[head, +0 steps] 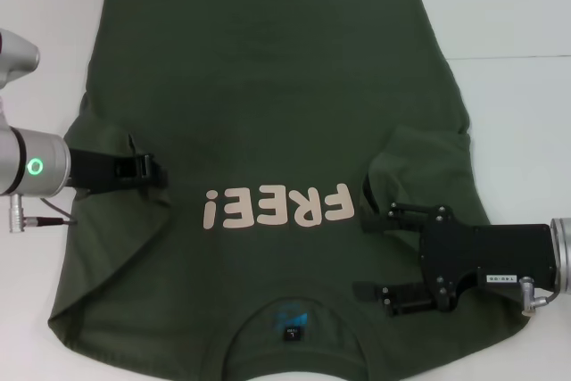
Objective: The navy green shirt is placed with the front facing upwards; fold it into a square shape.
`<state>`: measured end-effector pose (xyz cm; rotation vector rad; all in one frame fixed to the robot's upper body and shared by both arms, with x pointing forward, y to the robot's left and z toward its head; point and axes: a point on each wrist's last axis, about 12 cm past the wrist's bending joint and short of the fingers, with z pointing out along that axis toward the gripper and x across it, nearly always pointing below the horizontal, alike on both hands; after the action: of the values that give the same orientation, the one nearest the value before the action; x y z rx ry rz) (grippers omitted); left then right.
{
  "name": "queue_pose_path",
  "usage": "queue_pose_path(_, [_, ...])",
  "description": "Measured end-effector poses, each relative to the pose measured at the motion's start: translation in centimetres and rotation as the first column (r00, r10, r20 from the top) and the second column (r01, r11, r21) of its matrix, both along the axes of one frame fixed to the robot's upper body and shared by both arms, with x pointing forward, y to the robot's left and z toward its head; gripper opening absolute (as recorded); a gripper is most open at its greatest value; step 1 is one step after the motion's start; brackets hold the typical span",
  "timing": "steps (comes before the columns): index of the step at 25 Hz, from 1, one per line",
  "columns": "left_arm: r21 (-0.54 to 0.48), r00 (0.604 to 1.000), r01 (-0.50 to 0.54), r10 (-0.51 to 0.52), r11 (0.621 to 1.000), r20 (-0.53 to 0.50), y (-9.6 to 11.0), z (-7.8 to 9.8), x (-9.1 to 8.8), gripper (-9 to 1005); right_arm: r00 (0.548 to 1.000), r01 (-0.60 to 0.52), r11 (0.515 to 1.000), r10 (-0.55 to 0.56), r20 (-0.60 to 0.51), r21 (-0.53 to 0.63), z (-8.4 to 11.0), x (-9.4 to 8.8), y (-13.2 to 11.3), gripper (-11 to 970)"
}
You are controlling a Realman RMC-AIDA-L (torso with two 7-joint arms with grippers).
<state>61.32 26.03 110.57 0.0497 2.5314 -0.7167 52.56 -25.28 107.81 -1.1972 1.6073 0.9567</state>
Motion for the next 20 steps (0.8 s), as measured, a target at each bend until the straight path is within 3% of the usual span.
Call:
queue_pose_path(7, [-0.097,1.000,-0.012,0.011,0.995,-0.011,-1.0,-0.4,0.1,64,1.000,0.001,1.000,-0.001,-0.002,0.000,-0.1,0.0,0.0,918])
queue_pose_path(18, [-0.162,0.999,-0.032,0.036,0.986,0.024,-0.3,-0.2,0.0,253,1.000,-0.011,1.000,0.011,-0.007,0.015,0.1,-0.2,0.0,918])
queue_pose_path(20, [-0.160,0.999,-0.027,0.031,0.987,0.027,-0.2,-0.2,-0.1,346,1.000,-0.011,1.000,0.011,-0.005,0.028,0.3,-0.2,0.0,918])
